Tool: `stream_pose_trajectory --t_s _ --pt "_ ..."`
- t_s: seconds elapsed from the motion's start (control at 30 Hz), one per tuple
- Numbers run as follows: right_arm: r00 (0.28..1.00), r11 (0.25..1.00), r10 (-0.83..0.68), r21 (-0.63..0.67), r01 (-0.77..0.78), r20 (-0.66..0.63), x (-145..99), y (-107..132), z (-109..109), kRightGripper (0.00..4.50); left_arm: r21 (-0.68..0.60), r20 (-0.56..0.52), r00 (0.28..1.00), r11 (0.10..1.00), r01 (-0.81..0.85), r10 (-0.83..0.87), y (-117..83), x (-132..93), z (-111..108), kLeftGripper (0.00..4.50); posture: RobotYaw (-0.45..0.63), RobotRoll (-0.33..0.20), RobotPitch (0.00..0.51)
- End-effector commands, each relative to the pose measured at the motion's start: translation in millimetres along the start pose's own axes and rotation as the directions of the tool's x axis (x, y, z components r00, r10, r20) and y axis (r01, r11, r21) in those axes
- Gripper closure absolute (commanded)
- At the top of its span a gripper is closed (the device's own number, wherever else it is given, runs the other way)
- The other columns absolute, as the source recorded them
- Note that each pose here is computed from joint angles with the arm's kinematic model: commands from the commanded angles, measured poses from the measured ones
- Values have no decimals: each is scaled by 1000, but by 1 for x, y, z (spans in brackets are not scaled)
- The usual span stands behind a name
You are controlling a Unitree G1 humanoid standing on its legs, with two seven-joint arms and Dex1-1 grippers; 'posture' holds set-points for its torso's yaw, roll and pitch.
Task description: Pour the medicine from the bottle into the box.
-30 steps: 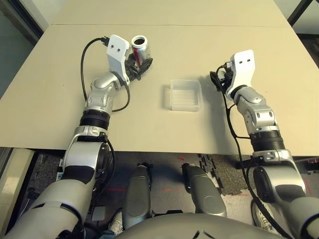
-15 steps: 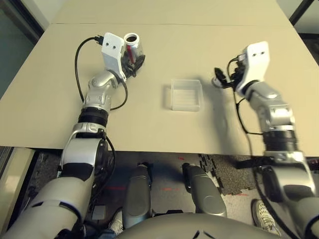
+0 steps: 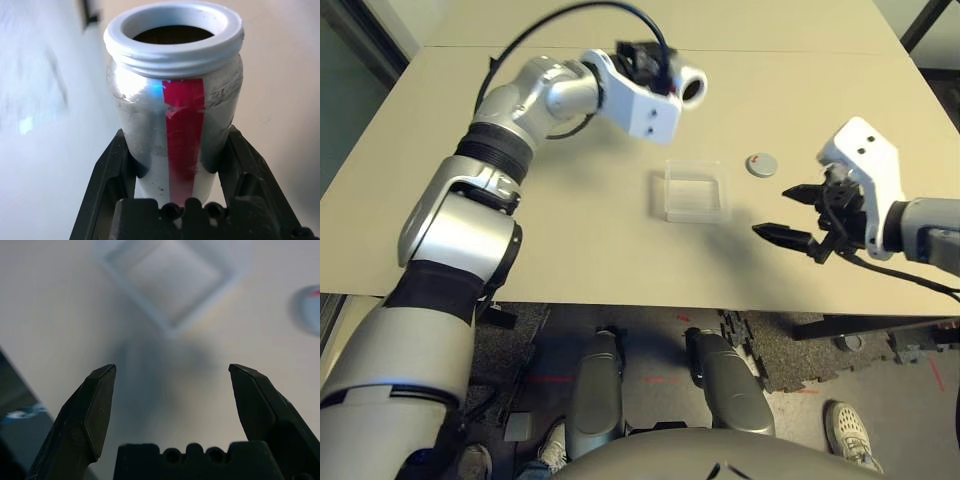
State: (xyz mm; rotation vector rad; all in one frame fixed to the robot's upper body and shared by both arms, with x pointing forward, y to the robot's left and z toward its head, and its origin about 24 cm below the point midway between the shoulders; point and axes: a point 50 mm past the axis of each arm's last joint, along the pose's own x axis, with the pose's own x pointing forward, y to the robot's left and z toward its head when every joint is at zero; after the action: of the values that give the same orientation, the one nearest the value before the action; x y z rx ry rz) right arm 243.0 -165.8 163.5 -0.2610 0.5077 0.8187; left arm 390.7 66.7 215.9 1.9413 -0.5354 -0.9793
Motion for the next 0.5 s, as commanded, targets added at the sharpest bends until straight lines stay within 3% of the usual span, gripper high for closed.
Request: stream_pose_trajectory --t_s 0.03,0.23,0.43,0.5 --pt "1000 999 -26 -18 26 14 11 0 4 0 130 -33 999 991 44 -40 -2 3 -2 2070 -91 0 165" --pt "998 998 -52 -18 53 35 19 -4 5 0 246 -32 999 969 10 -2 9 10 1 2070 -95 0 165" --pt "997 997 -72 -16 72 33 21 -9 2 0 263 -1 1000 965 -8 9 10 12 6 2070 -85 0 168" --pt "997 997 -71 -16 71 33 22 -9 2 0 212 9 1000 977 -4 2 6 13 7 2070 -80 0 170"
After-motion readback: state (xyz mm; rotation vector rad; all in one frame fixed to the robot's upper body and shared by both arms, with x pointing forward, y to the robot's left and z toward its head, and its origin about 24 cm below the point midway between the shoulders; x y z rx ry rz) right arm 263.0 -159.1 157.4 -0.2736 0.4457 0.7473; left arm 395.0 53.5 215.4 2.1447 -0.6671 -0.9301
